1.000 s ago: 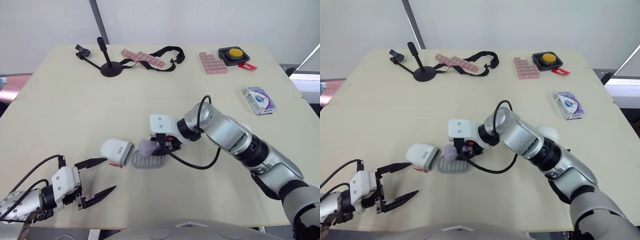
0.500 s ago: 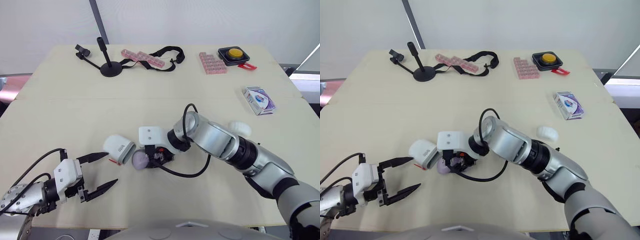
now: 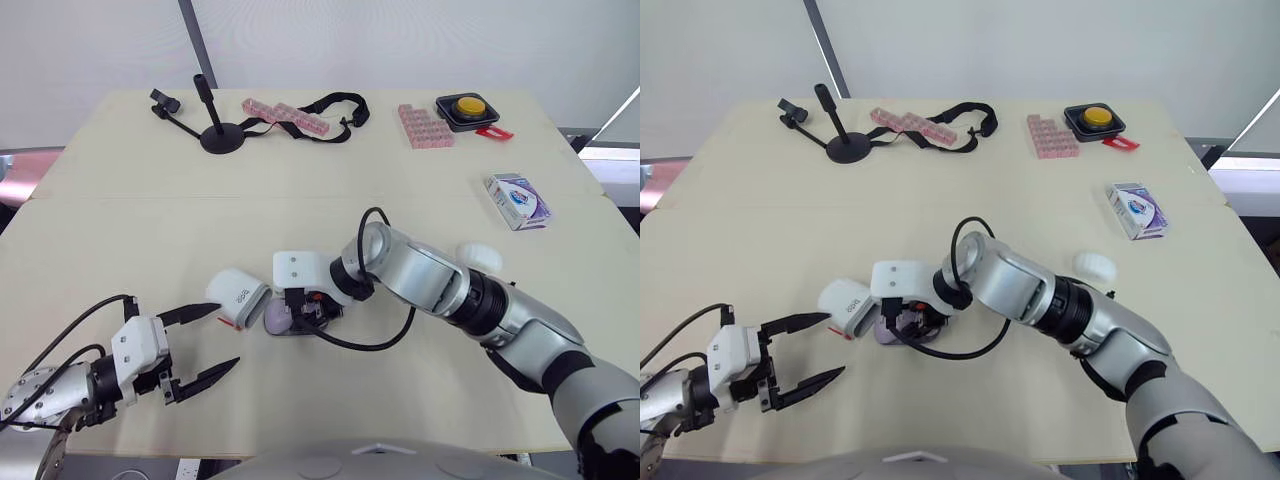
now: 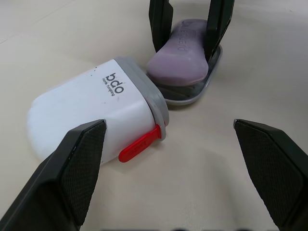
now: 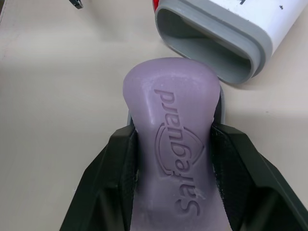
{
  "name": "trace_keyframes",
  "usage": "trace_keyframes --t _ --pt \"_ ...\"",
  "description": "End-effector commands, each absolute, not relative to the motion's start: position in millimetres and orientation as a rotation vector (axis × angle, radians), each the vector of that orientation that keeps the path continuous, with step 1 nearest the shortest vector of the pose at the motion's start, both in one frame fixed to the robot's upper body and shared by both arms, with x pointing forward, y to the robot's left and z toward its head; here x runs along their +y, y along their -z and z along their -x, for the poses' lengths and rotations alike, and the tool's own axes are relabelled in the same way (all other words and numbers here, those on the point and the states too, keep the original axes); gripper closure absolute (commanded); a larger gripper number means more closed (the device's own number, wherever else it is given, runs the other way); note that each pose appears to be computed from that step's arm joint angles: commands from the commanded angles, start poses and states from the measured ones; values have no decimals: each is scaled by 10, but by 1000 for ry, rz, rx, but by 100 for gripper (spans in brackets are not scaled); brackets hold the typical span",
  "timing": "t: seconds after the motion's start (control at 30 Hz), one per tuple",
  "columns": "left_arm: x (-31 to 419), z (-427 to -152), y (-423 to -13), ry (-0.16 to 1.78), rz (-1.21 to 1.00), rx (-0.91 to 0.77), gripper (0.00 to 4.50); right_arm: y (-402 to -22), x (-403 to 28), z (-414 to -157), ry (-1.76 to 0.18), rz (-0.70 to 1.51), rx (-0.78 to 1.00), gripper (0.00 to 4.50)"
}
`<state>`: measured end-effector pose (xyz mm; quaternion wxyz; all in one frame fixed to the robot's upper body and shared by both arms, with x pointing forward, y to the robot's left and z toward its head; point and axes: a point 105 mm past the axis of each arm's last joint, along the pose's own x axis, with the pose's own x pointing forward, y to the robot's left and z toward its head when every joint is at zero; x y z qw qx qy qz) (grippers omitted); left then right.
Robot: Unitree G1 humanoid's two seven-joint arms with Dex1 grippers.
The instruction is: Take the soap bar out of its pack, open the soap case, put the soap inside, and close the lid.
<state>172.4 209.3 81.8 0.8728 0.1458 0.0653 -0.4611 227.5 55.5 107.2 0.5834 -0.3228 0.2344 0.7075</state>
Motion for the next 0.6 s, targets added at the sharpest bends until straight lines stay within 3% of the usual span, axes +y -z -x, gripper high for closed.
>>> trace_keyframes --t 0.03,0.1,0.13,0.4,0.6 --pt "2089 -1730 -899 971 -319 115 0 -1207 591 -2276 -1665 758 487 77" --pt "2085 -1714 -892 978 -321 119 0 -1229 584 -2264 -1672 755 483 12" --pt "2082 -1705 -887 982 -322 121 0 -1237 580 -2257 -1676 752 480 5" --pt "2108 -1706 -906 983 -343 117 0 -1475 270 -2391 -1640 575 387 5" --pt "2174 -1784 -951 976 -376 102 0 -1497 -110 -2370 -1714 407 156 5"
